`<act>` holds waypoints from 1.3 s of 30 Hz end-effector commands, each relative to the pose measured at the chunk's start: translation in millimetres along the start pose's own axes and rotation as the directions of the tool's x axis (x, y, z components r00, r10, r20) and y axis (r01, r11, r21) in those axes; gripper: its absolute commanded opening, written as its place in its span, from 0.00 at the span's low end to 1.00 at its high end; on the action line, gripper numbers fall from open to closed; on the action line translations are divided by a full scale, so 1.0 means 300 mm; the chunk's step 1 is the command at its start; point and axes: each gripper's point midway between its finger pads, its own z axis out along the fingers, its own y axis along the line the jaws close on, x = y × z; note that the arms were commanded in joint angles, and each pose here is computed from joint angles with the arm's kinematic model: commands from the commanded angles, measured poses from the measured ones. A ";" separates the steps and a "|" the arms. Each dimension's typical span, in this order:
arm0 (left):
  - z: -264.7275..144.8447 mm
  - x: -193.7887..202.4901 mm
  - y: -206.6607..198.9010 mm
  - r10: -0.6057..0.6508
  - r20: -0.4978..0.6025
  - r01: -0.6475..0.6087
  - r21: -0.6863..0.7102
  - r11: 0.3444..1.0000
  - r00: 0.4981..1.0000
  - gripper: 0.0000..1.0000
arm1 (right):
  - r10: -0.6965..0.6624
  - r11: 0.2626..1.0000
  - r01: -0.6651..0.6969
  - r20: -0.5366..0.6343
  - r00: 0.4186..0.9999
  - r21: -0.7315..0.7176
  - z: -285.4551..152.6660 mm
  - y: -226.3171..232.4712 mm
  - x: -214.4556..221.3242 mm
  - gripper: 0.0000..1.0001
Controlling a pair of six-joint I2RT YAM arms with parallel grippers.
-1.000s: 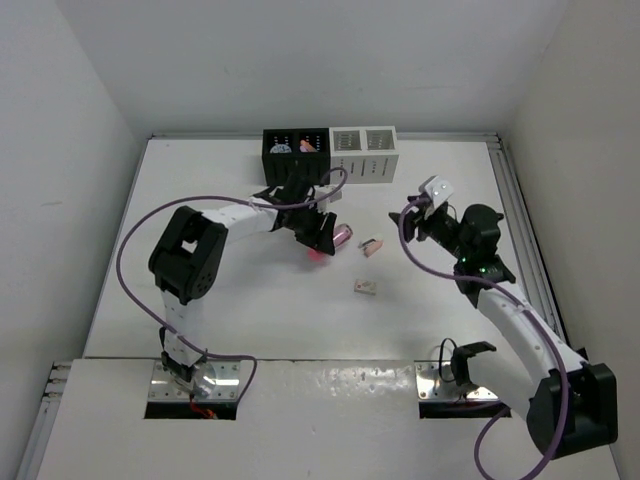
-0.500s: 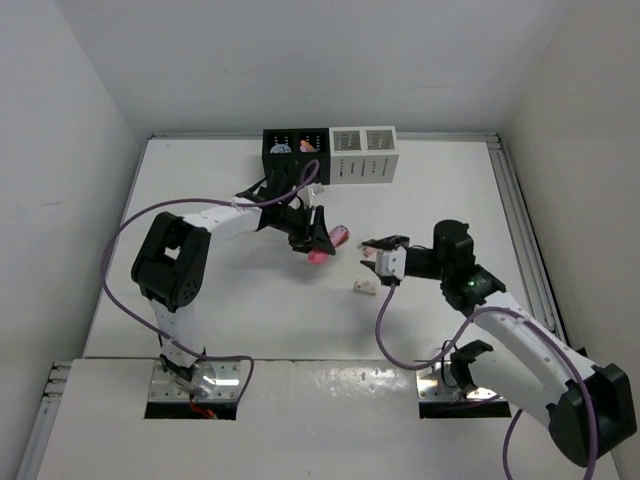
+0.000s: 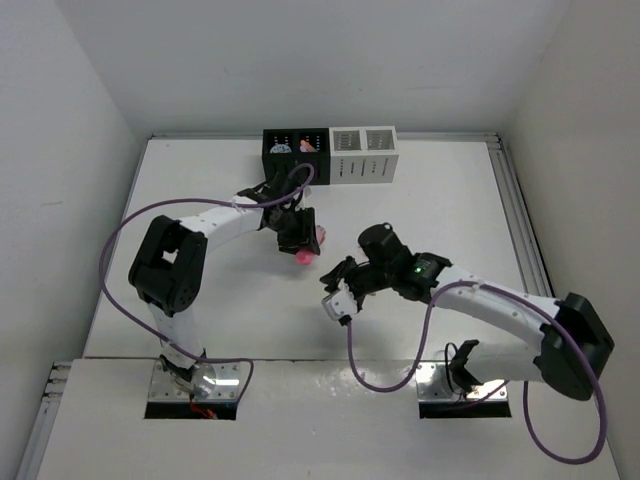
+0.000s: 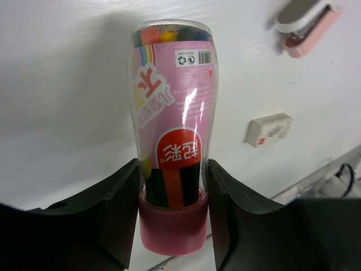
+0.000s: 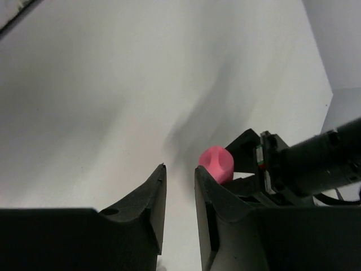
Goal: Sort the stationery into containers
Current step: Pass the stationery from the left arm to the right
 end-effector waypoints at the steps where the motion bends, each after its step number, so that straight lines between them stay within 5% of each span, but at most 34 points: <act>1: -0.052 -0.066 -0.018 0.040 0.097 -0.033 -0.074 0.997 0.995 0.00 | -0.104 0.991 0.115 -0.149 0.983 0.069 0.034 -0.103 0.053 0.26; 4: -0.049 -0.061 -0.022 0.046 0.097 -0.037 -0.092 0.995 0.994 0.00 | -0.119 0.987 0.142 -0.256 0.959 0.071 0.080 -0.099 0.121 0.25; 7: -0.047 -0.079 -0.006 0.053 0.124 -0.034 -0.149 0.988 0.991 0.00 | -0.080 0.960 0.161 -0.325 0.942 0.229 0.105 -0.198 0.145 0.25; 11: -0.038 -0.072 -0.010 0.025 0.114 -0.009 -0.141 0.990 0.993 0.00 | -0.025 0.945 0.132 -0.338 0.941 0.298 0.123 -0.238 0.150 0.26; 23: -0.031 -0.063 -0.046 0.001 0.093 0.008 -0.095 0.995 0.996 0.00 | -0.064 0.960 0.162 -0.380 0.923 0.230 0.204 -0.209 0.218 0.38; 39: -0.031 -0.060 -0.051 -0.003 0.092 0.011 -0.087 0.996 0.996 0.00 | -0.047 0.946 0.185 -0.454 0.890 0.266 0.219 -0.274 0.311 0.28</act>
